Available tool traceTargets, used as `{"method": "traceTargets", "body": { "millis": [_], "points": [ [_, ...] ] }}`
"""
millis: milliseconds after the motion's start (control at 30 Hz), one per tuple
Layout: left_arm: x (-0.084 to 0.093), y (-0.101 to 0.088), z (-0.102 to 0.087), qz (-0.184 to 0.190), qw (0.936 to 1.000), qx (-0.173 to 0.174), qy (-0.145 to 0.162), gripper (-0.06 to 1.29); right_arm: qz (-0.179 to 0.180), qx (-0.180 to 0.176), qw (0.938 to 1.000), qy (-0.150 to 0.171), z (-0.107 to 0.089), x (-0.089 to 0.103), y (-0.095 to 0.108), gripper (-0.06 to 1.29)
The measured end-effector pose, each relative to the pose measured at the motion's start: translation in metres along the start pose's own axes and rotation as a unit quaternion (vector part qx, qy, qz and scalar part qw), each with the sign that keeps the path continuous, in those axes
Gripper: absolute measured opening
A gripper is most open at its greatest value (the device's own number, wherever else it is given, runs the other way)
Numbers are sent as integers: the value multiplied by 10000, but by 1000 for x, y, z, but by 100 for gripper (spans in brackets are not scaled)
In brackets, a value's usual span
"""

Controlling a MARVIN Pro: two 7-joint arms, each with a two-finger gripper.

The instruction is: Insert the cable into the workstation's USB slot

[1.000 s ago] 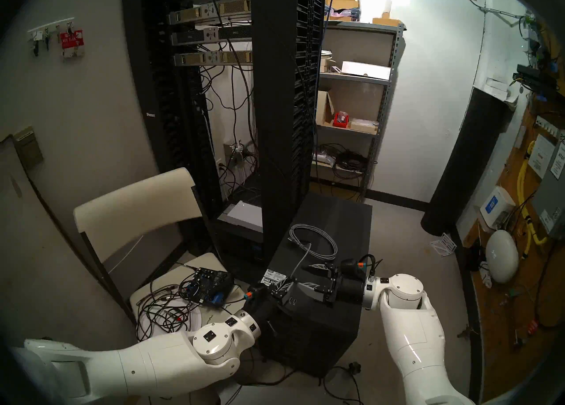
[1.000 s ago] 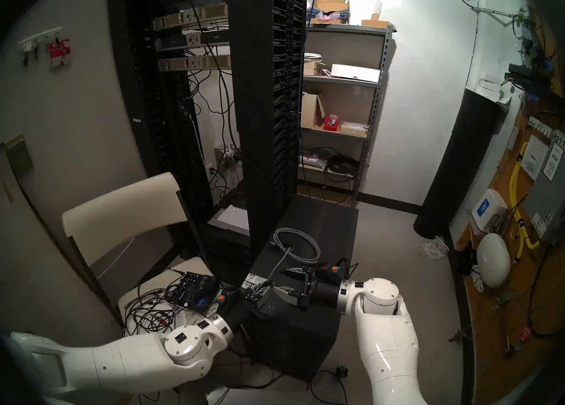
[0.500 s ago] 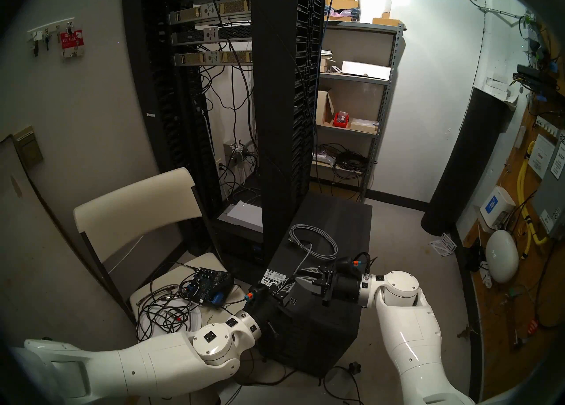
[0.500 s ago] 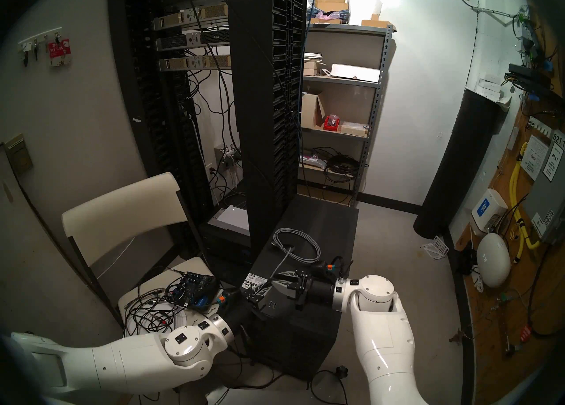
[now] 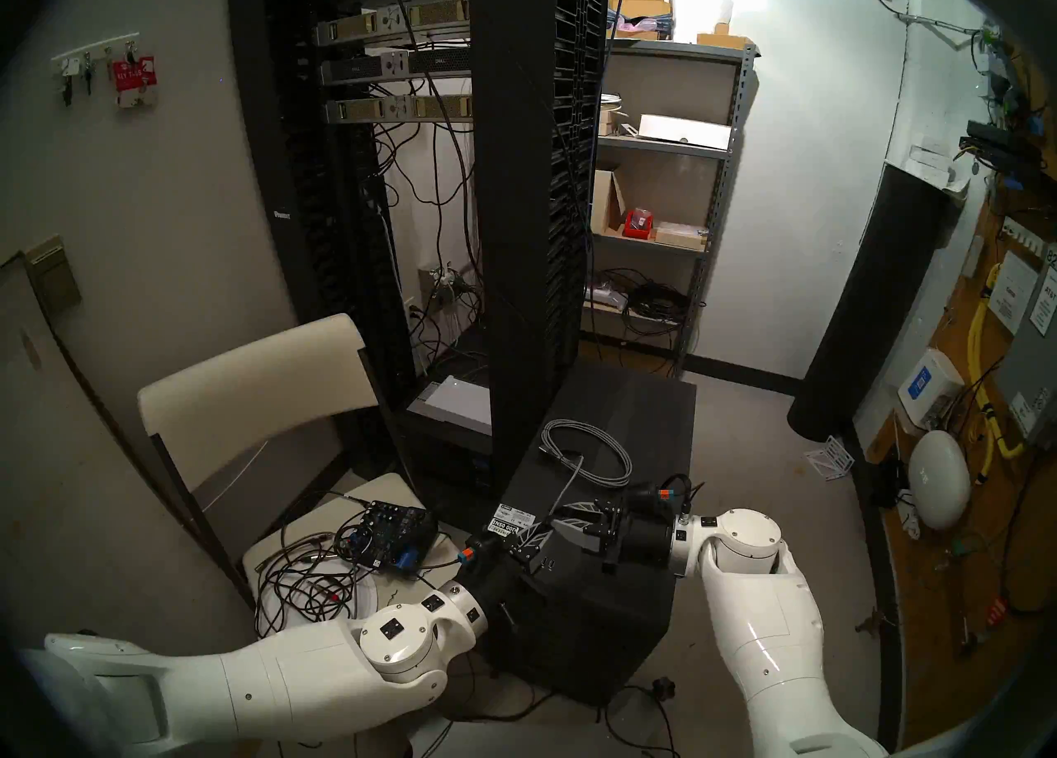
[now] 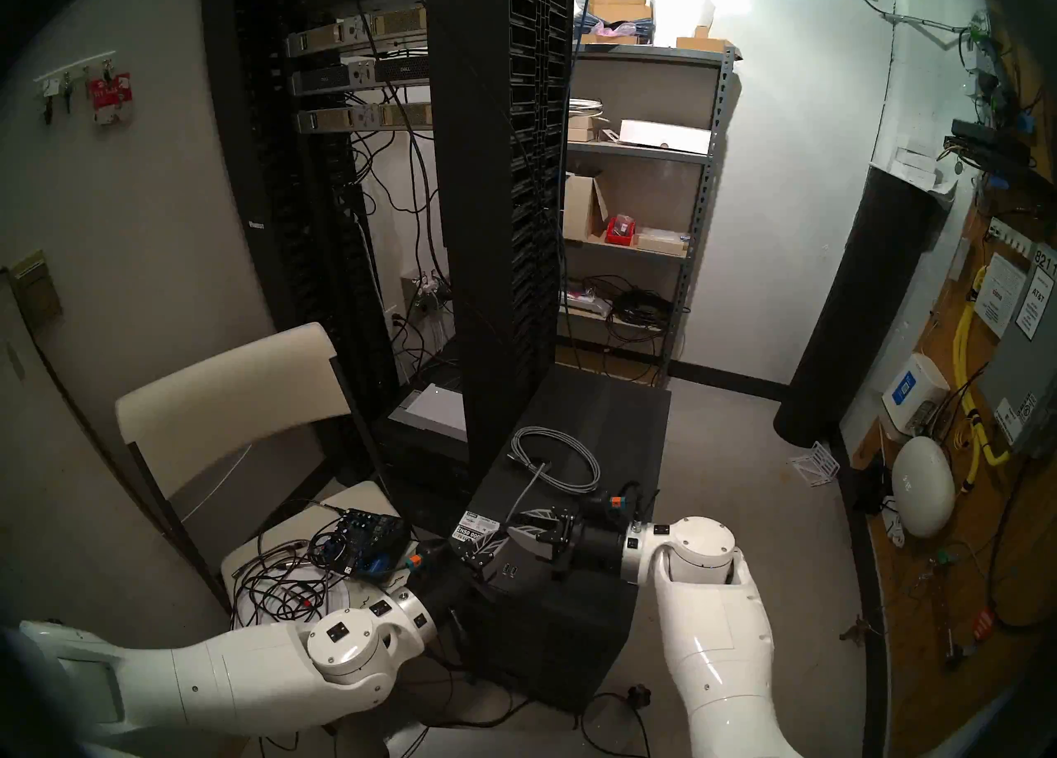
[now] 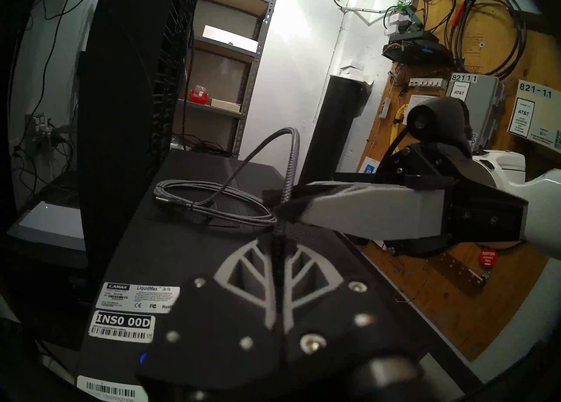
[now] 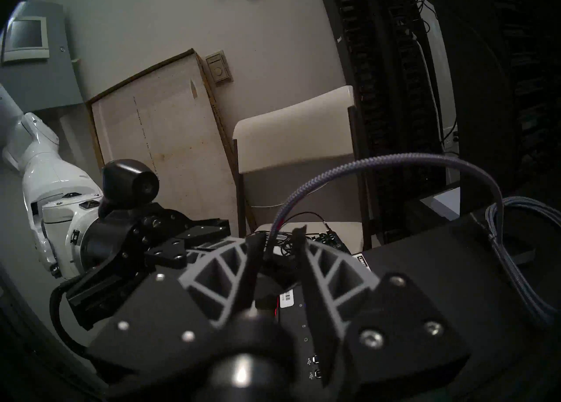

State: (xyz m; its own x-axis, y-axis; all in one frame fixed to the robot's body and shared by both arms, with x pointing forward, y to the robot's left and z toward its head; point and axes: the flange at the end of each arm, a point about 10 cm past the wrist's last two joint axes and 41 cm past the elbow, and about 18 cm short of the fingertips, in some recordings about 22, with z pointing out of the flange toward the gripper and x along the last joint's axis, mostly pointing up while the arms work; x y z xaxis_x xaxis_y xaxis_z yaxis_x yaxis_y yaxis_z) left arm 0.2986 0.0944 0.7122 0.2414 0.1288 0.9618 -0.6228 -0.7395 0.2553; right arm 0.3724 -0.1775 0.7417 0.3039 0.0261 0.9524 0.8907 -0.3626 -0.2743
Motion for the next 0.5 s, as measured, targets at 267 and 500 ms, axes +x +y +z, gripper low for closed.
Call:
{"method": "traceTargets", "body": {
  "millis": [267, 500],
  "points": [
    [0, 1, 0, 10, 10000, -31, 5, 1, -4, 26, 10000, -5, 2, 0, 1, 41],
    [1, -1, -1, 26, 10000, -22, 7, 1, -17, 112, 9999, -9, 7, 2, 0, 41]
  ]
}}
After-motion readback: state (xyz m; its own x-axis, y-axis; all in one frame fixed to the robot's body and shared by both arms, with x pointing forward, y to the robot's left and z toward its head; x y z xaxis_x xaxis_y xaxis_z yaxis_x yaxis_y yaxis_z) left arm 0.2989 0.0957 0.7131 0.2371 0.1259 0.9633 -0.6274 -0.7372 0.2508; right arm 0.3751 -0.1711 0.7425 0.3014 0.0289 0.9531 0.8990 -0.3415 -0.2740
